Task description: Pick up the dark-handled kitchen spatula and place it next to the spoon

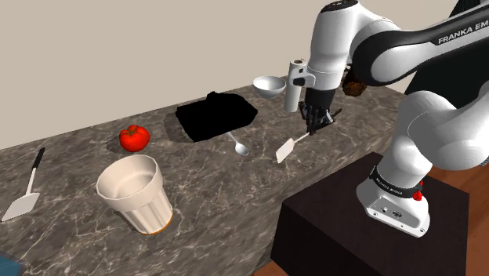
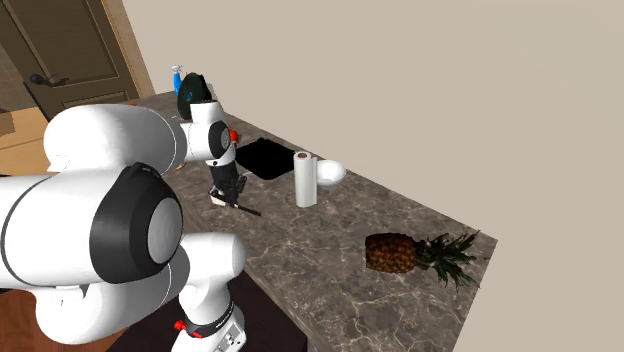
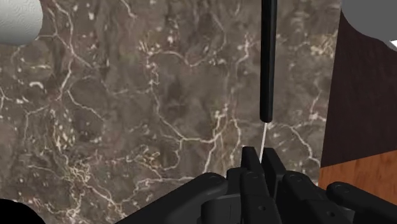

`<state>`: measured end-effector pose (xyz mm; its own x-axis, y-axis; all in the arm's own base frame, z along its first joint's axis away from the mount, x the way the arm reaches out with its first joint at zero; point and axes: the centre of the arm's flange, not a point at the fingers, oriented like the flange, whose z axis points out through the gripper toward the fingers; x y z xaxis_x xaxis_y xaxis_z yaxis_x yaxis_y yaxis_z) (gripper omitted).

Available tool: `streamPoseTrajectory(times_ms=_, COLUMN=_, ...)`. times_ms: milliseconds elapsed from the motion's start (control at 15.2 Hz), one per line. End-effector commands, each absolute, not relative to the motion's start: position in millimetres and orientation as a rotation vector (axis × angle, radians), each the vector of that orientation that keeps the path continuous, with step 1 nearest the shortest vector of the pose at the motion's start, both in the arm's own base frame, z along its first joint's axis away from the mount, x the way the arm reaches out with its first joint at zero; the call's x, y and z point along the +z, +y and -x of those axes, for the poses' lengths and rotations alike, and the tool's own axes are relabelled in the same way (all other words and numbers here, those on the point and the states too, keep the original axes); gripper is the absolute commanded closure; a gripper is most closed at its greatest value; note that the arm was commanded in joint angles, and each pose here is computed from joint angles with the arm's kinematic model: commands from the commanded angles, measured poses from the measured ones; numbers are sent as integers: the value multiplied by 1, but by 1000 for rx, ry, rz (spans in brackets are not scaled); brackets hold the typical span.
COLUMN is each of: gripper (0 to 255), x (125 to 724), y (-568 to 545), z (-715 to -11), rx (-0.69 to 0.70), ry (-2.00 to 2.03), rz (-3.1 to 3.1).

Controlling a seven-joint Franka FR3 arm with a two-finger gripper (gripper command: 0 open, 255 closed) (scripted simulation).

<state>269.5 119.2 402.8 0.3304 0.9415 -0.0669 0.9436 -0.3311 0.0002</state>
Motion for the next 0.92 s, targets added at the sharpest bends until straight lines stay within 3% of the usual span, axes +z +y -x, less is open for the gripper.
streamPoseTrajectory(times_ms=0, gripper=255, x=393, y=120, z=-269, rx=-84, ry=1794, rz=-2531)
streamPoseTrajectory(times_ms=858, gripper=255, x=350, y=120, z=-269, rx=-84, ry=1794, rz=-2531)
